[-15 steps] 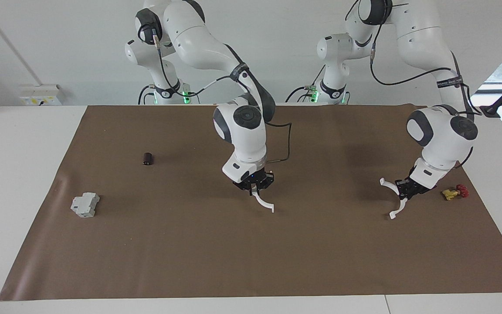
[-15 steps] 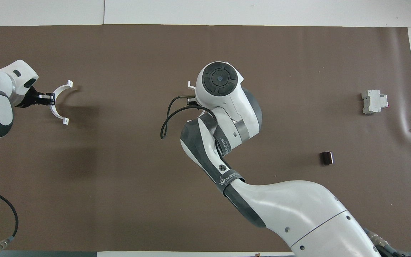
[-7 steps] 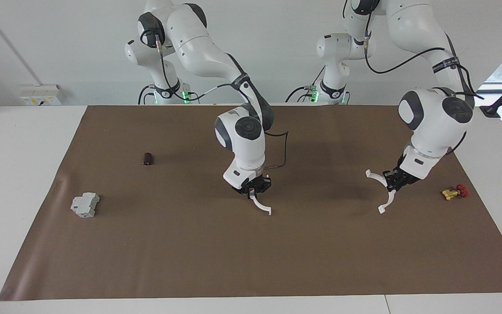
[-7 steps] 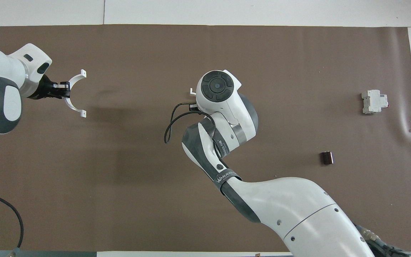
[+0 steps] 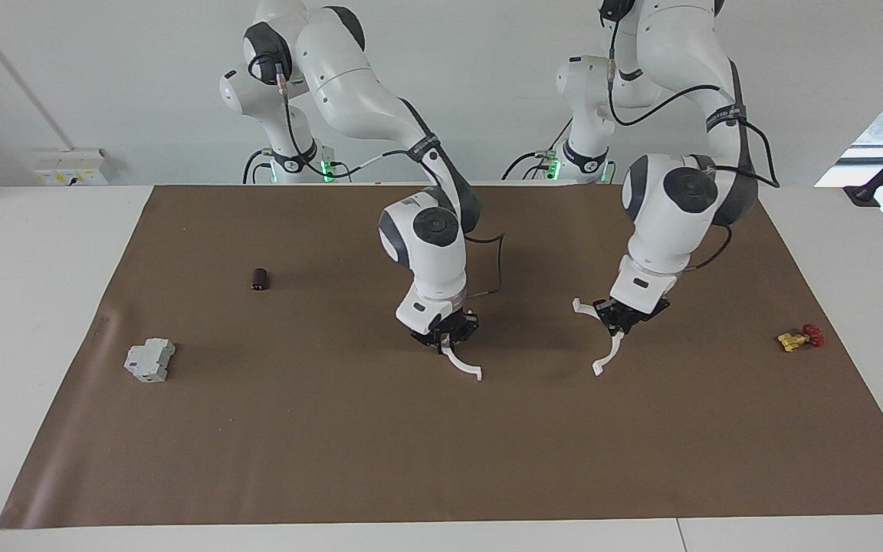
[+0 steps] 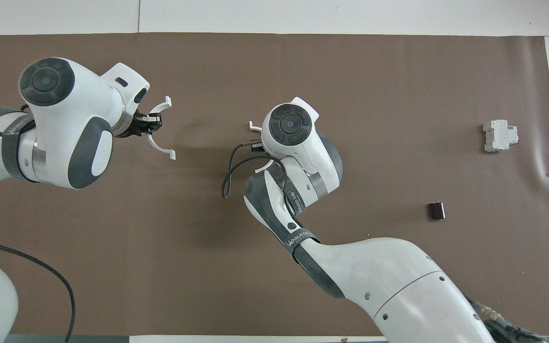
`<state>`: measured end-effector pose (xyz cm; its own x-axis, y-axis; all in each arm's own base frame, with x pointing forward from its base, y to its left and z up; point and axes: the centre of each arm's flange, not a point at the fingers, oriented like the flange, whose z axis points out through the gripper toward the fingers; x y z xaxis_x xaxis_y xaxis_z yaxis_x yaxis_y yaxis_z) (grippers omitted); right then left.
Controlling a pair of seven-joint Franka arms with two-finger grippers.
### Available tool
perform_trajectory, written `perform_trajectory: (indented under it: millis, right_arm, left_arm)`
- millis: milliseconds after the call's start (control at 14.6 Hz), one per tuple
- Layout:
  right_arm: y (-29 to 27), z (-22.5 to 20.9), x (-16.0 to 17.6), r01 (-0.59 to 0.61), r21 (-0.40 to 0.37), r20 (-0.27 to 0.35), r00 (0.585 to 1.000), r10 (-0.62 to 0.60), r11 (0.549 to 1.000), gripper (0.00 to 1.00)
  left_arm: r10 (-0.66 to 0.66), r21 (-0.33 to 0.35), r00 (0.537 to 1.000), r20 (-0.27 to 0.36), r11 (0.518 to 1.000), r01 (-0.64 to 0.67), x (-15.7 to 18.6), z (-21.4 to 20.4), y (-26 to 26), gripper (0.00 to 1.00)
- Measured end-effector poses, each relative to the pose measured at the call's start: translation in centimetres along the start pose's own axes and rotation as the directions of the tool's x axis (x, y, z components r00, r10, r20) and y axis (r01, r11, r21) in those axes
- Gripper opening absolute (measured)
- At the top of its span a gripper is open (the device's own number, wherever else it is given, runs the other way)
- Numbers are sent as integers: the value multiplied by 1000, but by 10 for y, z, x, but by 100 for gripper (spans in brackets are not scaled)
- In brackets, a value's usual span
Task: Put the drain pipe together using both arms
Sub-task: 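Press the two clamp halves together into a ring with both grippers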
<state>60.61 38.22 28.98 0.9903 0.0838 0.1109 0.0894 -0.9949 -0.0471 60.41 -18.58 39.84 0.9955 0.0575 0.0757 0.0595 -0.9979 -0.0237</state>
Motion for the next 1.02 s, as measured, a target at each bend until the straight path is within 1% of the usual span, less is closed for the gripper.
perform_trajectory:
  millis: [68, 137, 273, 410, 478, 615, 751, 888, 1024]
  right_arm:
    - [-1, 0, -1, 2, 0, 0, 1000, -2, 1000, 25]
    - [-2, 0, -1, 3, 1, 0, 1000, -3, 1000, 30]
    - [-2, -2, 0, 2, 2, -4, 1000, -2, 1000, 51]
    - [8, -18, 13, -17, -2, -9, 1000, 17, 1000, 71]
    - [21, -32, 24, -39, -7, -4, 999, 39, 999, 75]
    - [56, -71, 45, -80, -14, 9, 997, 80, 997, 77]
    - [95, -110, 57, -86, -16, 17, 996, 86, 996, 78]
    - [139, -141, 61, -90, -25, 44, 995, 91, 996, 79]
    - [181, -171, 60, -122, -34, 75, 989, 125, 992, 80]
  left_arm:
    - [-7, 2, 1000, 3, 1000, 7, -5, 3, 15, 20]
    - [-17, 4, 1000, 8, 1000, 17, -11, 8, 30, 20]
    - [-37, 10, 999, 11, 999, 37, -22, 21, 61, 20]
    - [-51, 31, 999, 2, 998, 51, -29, 33, 87, 20]
    - [-56, 36, 998, -6, 998, 56, -32, 38, 98, 20]
    - [-57, 33, 998, -20, 998, 58, -35, 45, 112, 20]
    - [-43, 26, 999, -29, 999, 44, -38, 48, 122, 20]
    - [-35, 14, 998, -44, 999, 36, -40, 52, 130, 20]
    - [-31, 7, 998, -52, 999, 31, -40, 56, 134, 20]
